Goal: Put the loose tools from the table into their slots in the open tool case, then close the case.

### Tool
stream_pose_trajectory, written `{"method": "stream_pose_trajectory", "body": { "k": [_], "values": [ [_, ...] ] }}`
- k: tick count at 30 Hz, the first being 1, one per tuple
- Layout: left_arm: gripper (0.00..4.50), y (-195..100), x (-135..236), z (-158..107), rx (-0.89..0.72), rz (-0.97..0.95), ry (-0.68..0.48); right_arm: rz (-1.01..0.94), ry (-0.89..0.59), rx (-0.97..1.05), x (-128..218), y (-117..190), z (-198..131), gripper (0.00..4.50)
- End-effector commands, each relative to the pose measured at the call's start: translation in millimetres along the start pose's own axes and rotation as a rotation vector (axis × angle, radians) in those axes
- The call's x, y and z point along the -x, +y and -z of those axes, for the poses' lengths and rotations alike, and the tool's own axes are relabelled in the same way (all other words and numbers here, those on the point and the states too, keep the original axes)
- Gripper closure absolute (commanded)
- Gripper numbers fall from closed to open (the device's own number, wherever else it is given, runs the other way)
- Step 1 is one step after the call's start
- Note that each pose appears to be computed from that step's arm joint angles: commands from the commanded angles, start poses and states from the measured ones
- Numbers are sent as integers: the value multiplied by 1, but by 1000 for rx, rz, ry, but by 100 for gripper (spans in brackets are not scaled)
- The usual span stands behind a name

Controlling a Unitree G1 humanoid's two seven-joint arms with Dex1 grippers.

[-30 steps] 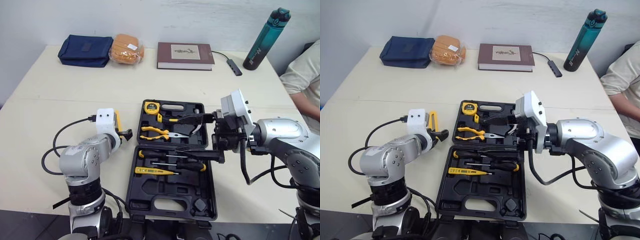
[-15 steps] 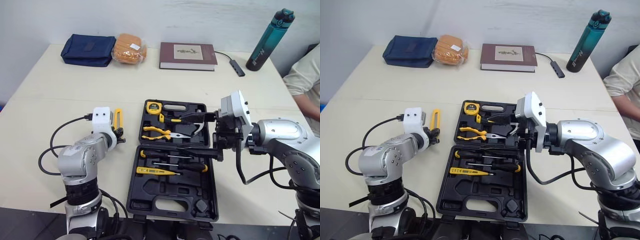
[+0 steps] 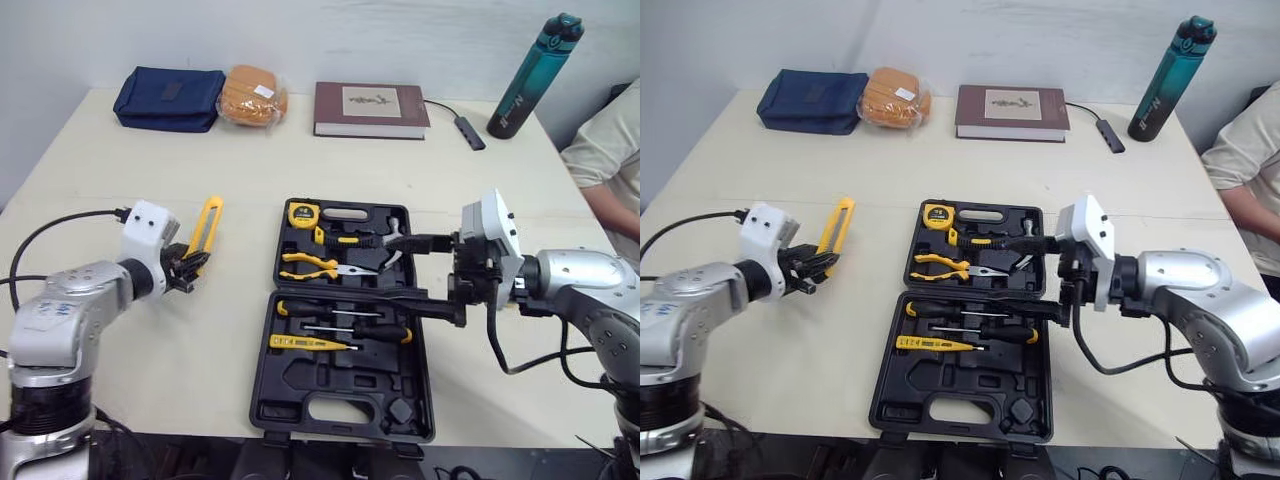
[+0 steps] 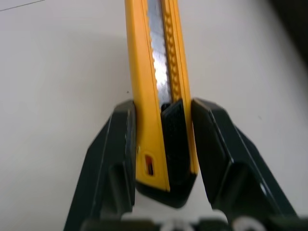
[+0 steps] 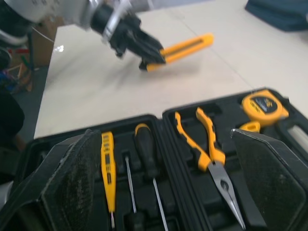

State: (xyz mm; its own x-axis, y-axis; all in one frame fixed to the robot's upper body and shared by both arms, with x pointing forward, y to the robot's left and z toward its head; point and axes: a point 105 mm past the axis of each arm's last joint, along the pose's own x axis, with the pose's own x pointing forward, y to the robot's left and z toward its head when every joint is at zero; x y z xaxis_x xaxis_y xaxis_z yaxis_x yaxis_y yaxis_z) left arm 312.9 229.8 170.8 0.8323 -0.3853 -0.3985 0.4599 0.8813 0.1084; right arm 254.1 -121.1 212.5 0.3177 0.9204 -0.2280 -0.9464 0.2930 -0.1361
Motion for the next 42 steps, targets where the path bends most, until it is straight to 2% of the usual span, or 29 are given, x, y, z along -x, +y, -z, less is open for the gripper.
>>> {"method": "stream_pose_trajectory", "body": {
  "k": [1, 7, 9, 16, 20, 24, 32, 42],
  "values": [
    [341, -38, 17, -18, -167, 319, -66, 11, 24, 38, 11, 5, 0, 0],
    [341, -79, 38, -26, -242, 661, -38, 23, 61, 6, 23, 12, 7, 0],
    [341, -102, 47, -25, -287, 829, -5, 34, 82, -24, 30, 16, 12, 0],
    [341, -158, 48, -12, -430, 1159, 177, 44, 167, -119, 50, 39, 28, 0],
    [341, -175, 29, 2, -494, 1172, 329, 54, 198, -158, 56, 49, 35, 0],
    [341, -179, 15, 11, -561, 1163, 415, 63, 194, -181, 57, 54, 34, 0],
    [341, -191, -16, 19, -622, 1132, 453, 90, 192, -206, 56, 61, 37, 0],
    [341, -203, -17, 29, -658, 1188, 500, 93, 189, -211, 53, 60, 37, 0]
  ]
}}
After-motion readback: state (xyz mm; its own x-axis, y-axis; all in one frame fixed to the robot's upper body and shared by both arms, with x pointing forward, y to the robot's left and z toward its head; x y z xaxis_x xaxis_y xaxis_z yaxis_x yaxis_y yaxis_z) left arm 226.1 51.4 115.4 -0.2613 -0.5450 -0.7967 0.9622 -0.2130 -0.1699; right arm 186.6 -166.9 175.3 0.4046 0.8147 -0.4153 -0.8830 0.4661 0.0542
